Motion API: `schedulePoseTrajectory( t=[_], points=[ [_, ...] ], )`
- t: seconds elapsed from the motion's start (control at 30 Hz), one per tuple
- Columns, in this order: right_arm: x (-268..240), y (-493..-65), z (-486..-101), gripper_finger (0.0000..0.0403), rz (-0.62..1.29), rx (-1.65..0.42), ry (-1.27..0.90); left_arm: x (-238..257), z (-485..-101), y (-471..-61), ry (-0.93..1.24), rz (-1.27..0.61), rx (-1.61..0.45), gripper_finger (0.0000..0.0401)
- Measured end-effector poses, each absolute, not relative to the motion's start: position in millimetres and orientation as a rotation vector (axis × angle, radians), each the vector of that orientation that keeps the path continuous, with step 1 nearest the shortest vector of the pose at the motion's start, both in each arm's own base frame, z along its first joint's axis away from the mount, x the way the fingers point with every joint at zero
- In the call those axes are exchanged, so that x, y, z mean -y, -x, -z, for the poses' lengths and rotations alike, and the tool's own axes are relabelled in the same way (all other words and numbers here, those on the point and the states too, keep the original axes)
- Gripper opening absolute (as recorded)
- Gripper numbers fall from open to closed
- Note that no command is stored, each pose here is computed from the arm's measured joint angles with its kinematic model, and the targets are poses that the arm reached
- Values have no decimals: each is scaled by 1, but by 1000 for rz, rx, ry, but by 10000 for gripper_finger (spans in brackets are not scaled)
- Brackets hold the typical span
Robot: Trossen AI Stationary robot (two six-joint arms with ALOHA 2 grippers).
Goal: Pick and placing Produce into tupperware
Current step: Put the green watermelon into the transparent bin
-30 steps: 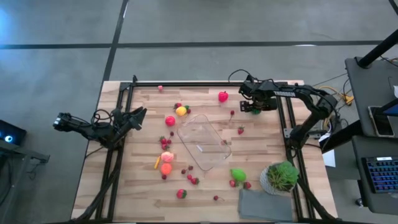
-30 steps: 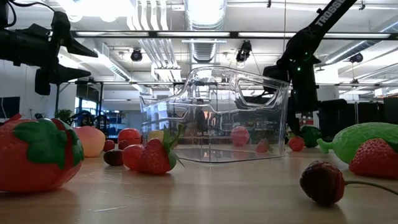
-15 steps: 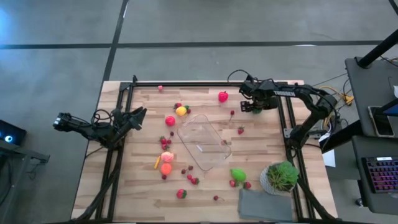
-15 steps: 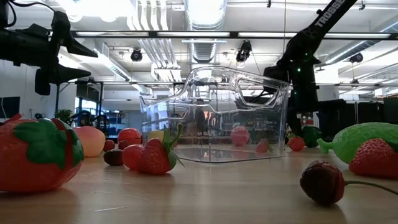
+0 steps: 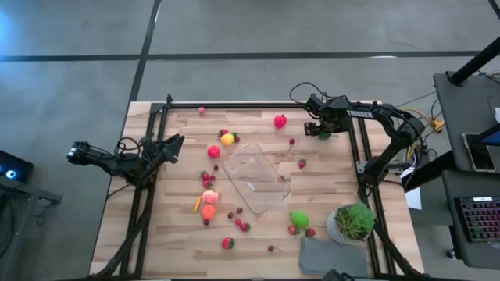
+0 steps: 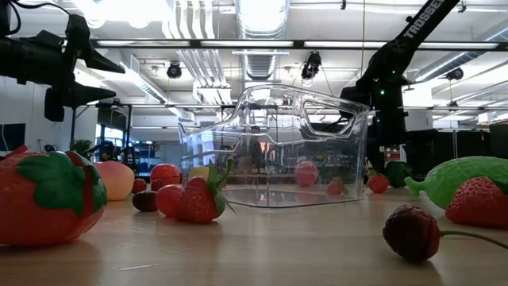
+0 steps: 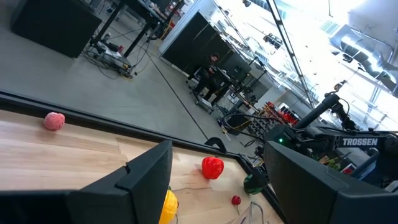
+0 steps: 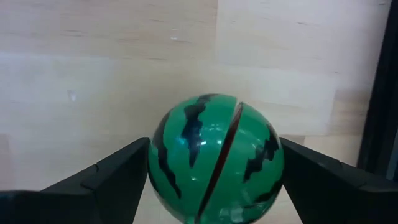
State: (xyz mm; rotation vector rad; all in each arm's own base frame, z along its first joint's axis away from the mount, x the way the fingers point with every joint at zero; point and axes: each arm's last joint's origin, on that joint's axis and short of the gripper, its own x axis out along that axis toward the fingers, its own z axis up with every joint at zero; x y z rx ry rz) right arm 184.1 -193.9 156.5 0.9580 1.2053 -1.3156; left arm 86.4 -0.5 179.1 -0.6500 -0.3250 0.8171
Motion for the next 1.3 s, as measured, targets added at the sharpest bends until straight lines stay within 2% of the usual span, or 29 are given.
schedulePoseTrajectory(
  t=[0.67,0.9,1.0,1.3],
  points=[
    [197,-184,-156,323,1275,-1198,-945,0,-179,-86,650,-817,325,241],
    [197,-184,-156,280,1278,-1194,-959,0,-179,-86,650,-817,325,241],
    [197,-184,-157,274,1303,-1185,-957,0,-179,-86,650,-817,325,241],
    [197,-183,-156,325,1308,-1189,-963,0,-179,-86,650,-817,325,241]
  ],
)
